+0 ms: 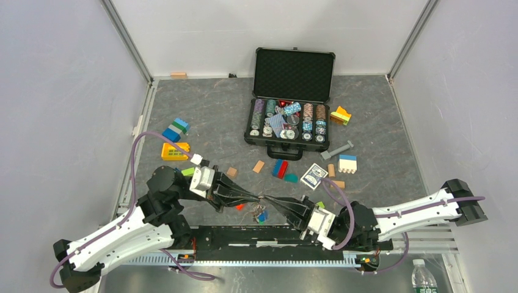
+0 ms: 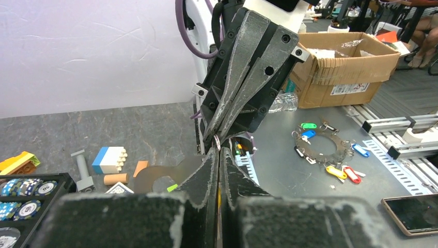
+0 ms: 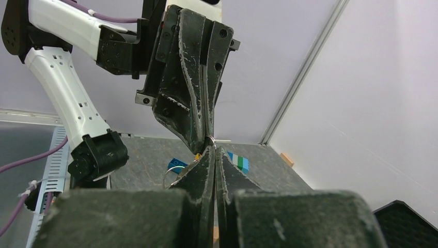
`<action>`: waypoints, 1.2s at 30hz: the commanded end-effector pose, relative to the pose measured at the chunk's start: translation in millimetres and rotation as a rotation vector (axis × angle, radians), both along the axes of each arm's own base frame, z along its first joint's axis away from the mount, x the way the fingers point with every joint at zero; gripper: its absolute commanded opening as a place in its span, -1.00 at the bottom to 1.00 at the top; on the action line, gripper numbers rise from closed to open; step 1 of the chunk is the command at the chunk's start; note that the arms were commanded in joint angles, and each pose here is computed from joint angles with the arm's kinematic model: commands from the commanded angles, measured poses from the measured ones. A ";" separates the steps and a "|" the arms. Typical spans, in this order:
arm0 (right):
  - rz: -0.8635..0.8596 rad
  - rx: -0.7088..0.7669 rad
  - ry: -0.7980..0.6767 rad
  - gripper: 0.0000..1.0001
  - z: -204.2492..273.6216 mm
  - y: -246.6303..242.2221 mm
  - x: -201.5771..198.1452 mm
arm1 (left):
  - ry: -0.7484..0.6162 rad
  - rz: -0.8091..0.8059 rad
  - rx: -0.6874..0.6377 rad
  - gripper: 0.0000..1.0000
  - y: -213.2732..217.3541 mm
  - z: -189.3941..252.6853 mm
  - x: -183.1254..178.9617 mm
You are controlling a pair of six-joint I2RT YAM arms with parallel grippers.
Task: Remove the keys from the keyring
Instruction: Remove the key from the keyring.
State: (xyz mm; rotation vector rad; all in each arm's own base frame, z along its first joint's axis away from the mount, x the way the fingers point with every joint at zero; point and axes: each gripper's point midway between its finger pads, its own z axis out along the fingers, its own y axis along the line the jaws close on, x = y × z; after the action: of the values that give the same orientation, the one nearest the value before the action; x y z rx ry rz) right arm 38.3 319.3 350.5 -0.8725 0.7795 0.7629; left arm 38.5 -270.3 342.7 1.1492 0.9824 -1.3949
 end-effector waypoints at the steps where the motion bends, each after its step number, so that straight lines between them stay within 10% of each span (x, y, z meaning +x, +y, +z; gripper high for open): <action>1: 0.014 0.080 0.024 -0.90 28.8 -7.5 0.0 | -0.069 0.015 0.008 -0.95 1.5 2.5 1.6; 12: 0.059 -0.121 0.041 0.04 23.5 -1.2 -6.7 | -0.172 0.029 0.200 -0.95 8.4 -14.8 6.1; 25: 0.261 -0.497 0.138 0.03 4.1 5.2 -44.0 | -0.284 -0.099 0.443 -0.95 24.8 -27.3 -4.7; 36: 0.288 -0.546 0.290 -0.03 -22.5 18.6 10.3 | -0.292 -0.056 0.477 -0.95 28.4 -30.4 2.3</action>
State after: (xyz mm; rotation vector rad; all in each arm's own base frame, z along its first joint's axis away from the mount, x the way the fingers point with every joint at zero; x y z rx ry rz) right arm 56.6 333.8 314.3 -1.3927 1.2016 0.7926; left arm 39.0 -242.6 294.4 1.6997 1.1897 -1.0594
